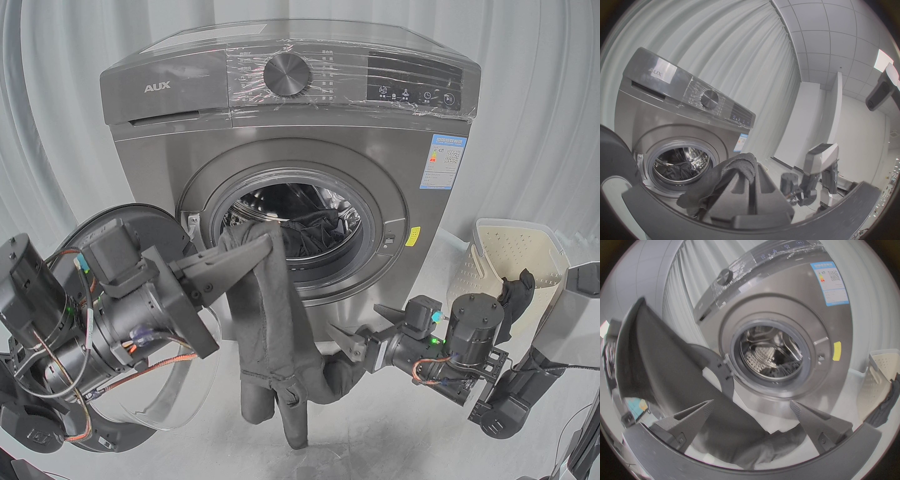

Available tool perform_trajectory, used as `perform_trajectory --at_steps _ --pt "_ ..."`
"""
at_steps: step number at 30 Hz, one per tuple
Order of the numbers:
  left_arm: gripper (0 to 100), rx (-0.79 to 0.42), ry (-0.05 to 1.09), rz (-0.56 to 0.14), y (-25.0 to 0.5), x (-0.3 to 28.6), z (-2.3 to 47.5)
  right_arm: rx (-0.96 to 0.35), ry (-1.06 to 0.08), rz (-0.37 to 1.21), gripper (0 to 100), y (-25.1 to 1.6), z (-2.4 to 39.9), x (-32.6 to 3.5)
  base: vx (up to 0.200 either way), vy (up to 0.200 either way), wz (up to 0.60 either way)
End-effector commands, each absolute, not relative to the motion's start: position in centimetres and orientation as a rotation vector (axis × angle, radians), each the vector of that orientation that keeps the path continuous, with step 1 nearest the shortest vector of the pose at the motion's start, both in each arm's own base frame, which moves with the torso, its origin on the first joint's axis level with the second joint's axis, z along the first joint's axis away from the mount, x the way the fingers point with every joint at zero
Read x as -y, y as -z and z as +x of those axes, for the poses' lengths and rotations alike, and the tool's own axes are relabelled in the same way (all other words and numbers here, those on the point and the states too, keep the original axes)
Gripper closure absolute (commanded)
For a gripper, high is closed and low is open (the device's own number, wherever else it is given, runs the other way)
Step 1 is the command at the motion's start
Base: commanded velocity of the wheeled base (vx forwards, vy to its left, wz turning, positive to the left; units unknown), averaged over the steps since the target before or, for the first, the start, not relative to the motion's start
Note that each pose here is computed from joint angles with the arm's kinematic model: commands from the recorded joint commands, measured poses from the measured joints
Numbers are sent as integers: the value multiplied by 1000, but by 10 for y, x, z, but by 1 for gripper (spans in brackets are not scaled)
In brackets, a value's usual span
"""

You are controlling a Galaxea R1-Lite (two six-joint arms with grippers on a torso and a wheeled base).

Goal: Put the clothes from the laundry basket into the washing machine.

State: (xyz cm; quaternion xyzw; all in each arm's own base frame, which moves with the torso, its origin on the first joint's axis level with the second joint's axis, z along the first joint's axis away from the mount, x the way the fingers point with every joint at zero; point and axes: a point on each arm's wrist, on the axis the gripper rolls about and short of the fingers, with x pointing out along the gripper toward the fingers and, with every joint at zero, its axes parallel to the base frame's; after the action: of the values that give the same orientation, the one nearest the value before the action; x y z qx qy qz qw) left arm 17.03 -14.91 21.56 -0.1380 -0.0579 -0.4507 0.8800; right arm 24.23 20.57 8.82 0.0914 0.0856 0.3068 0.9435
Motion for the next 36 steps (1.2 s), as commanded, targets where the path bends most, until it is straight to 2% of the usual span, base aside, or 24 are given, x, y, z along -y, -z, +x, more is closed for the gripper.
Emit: perform_trajectory --at_steps 1,5,16,26,36 --pt "100 157 877 -308 -221 154 184 -288 -572 84 0 -57 235 -181 0 0 0" --pt "100 174 860 -313 -221 157 188 -322 -573 66 0 -50 230 -178 0 0 0" --pt "100 185 804 -323 -222 162 196 -401 -748 6 0 -34 209 -191 0 0 0" --pt "100 181 749 -320 -220 165 207 -356 -854 8 0 -32 202 -212 0 0 0" --pt "100 176 716 -317 -217 166 215 -322 -870 18 0 -13 220 -242 0 0 0"
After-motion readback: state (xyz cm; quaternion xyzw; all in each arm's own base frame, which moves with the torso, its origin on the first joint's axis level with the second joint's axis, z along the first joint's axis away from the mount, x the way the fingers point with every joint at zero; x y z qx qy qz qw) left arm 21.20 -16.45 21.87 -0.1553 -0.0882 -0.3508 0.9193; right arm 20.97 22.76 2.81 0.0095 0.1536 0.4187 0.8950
